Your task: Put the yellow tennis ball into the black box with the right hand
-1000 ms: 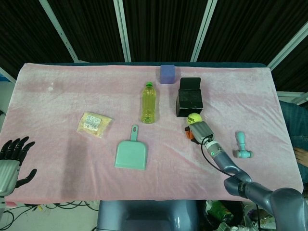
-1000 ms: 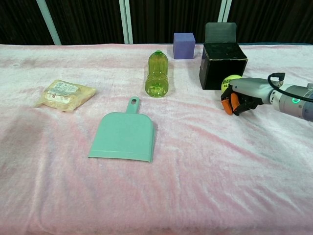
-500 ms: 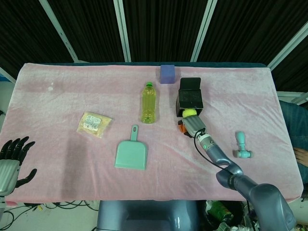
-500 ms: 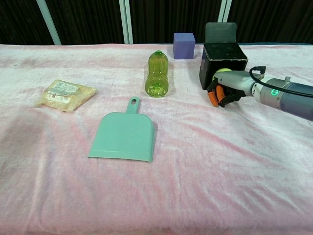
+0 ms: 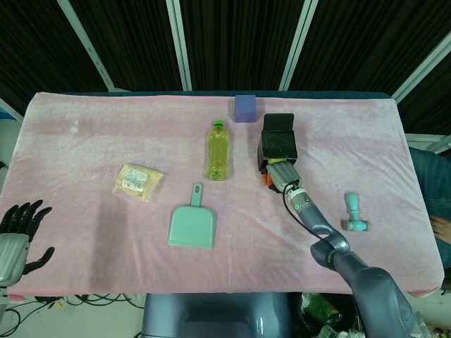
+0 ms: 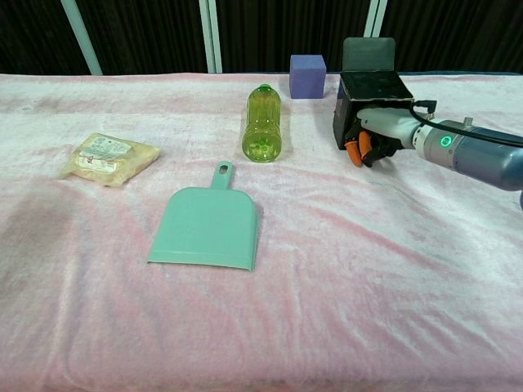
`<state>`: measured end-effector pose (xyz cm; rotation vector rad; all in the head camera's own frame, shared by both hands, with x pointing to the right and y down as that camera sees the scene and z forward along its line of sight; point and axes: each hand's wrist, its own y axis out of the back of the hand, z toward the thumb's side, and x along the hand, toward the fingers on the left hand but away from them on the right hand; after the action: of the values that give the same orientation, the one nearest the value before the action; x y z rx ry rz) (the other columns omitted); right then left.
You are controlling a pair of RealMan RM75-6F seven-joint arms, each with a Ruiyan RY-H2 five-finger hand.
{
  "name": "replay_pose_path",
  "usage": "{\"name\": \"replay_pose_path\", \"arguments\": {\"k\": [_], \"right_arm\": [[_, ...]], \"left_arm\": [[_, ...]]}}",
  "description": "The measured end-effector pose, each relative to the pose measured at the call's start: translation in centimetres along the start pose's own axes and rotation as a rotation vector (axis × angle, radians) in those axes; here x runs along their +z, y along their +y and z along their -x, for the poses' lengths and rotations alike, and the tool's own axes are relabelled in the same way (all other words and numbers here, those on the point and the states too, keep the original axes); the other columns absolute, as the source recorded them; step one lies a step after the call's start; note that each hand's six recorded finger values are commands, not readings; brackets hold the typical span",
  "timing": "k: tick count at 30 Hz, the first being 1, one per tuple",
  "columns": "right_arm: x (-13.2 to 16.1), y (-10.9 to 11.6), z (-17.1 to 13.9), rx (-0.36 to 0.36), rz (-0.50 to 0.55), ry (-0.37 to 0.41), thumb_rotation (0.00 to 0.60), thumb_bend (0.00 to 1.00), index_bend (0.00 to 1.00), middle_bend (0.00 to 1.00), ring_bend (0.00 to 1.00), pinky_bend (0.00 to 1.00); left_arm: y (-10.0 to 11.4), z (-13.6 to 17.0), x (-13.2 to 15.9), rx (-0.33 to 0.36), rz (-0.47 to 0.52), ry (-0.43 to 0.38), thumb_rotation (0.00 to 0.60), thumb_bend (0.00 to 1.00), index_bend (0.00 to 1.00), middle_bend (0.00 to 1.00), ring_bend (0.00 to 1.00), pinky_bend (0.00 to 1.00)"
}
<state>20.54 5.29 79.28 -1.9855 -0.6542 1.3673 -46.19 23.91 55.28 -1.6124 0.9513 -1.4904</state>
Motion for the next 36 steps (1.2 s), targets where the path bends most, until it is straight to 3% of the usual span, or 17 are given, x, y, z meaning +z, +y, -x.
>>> {"name": "replay_pose_path", "arguments": {"k": [11, 18, 21, 27, 36], "right_arm": [[-0.6, 0.1, 0.8, -0.01, 0.007, -0.055, 0.6, 1.0, 0.95, 0.82, 0.85, 1.0], [-0.6, 0.2, 0.7, -0.023, -0.006, -0.052, 0.6, 1.0, 0.95, 0.79, 0.82, 1.0], [-0.4, 0.2, 0.5, -0.026, -0.004, -0.038, 0.6, 0.99, 0.94, 0.75, 0.78, 1.0], [0.3, -0.1, 0.0, -0.028, -0.005, -0.001, 0.6, 0.97, 0.82, 0.62, 0.68, 0.96], [0.6, 0.0, -0.8, -0.051, -0.058, 0.009, 0.6, 0.97, 0.81, 0.47, 0.43, 0.84]], "left_arm": [[0.0, 0.0, 0.0, -0.001, 0.002, 0.0, 0.6, 0.27, 0.14, 0.05, 0.0, 0.0], [0.0, 0.0, 0.0, -0.001, 0.004, -0.001, 0.6, 0.27, 0.14, 0.05, 0.0, 0.0], [0.0, 0.0, 0.0, -0.001, 0.004, -0.002, 0.6, 0.27, 0.14, 0.05, 0.0, 0.0], [0.0, 0.0, 0.0, 0.0, 0.005, -0.001, 0.6, 0.27, 0.14, 0.05, 0.0, 0.0], [0.1, 0.0, 0.0, -0.001, 0.005, -0.001, 0.6, 0.27, 0.14, 0.05, 0.0, 0.0]]}}
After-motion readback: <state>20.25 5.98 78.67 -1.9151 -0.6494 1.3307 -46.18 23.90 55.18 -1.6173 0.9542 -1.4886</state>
